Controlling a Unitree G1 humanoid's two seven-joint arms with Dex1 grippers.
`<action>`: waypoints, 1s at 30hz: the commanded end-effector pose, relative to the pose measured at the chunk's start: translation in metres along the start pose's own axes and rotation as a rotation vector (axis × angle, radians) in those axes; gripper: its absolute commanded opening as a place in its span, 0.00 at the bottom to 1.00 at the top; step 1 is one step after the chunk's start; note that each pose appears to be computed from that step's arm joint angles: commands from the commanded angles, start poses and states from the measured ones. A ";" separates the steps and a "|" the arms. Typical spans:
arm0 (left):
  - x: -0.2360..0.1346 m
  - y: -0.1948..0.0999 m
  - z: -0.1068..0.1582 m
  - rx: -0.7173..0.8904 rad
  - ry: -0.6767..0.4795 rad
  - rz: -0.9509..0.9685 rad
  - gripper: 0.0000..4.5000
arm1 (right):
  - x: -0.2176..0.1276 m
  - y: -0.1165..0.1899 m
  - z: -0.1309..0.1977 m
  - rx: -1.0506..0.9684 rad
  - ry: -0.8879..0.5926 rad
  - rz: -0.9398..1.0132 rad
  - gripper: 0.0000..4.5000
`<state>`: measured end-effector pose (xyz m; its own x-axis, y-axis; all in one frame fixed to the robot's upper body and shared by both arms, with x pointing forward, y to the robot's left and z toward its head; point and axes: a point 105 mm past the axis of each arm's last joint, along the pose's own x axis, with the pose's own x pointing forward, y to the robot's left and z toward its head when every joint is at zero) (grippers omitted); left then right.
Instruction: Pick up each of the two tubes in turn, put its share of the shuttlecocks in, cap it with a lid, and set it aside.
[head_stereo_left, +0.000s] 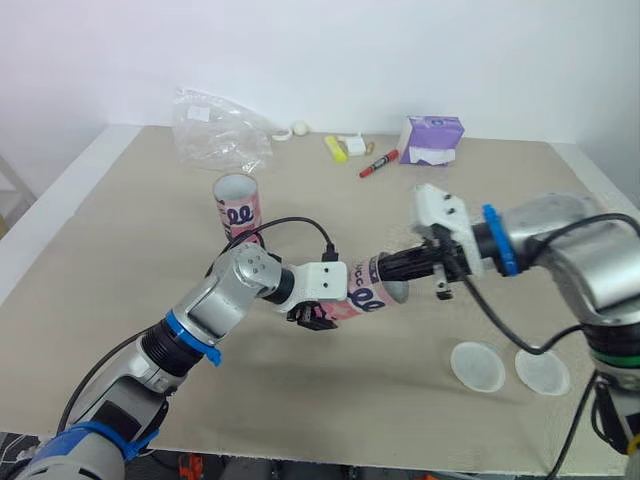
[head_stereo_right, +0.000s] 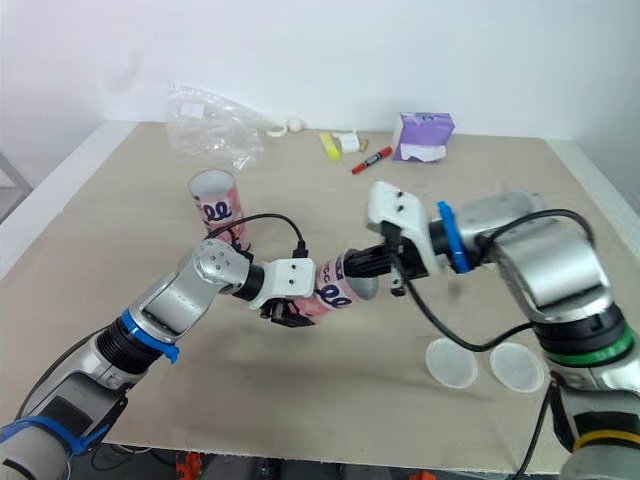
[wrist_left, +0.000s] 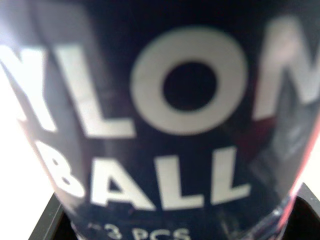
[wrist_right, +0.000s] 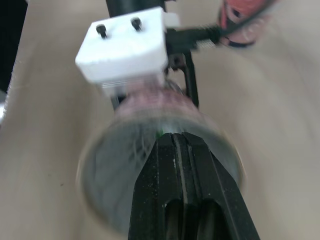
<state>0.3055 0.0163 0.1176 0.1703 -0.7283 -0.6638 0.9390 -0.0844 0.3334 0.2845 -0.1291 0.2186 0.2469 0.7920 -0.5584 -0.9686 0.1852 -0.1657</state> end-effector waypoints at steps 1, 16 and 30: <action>0.008 -0.008 -0.030 -0.064 0.086 -0.010 0.64 | -0.019 0.002 0.010 -0.015 -0.042 -0.041 0.01; 0.012 -0.001 0.001 -0.177 -0.466 0.113 0.64 | -0.063 0.001 -0.024 0.194 -0.077 -0.246 0.01; 0.045 -0.018 0.008 -0.120 -0.628 0.060 0.64 | -0.077 0.017 -0.070 0.305 0.051 -0.323 0.01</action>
<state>0.3015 -0.0147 0.0960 0.1077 -0.9898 -0.0936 0.9641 0.0810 0.2528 0.2544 -0.2248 0.1892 0.5030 0.6629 -0.5546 -0.8041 0.5941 -0.0191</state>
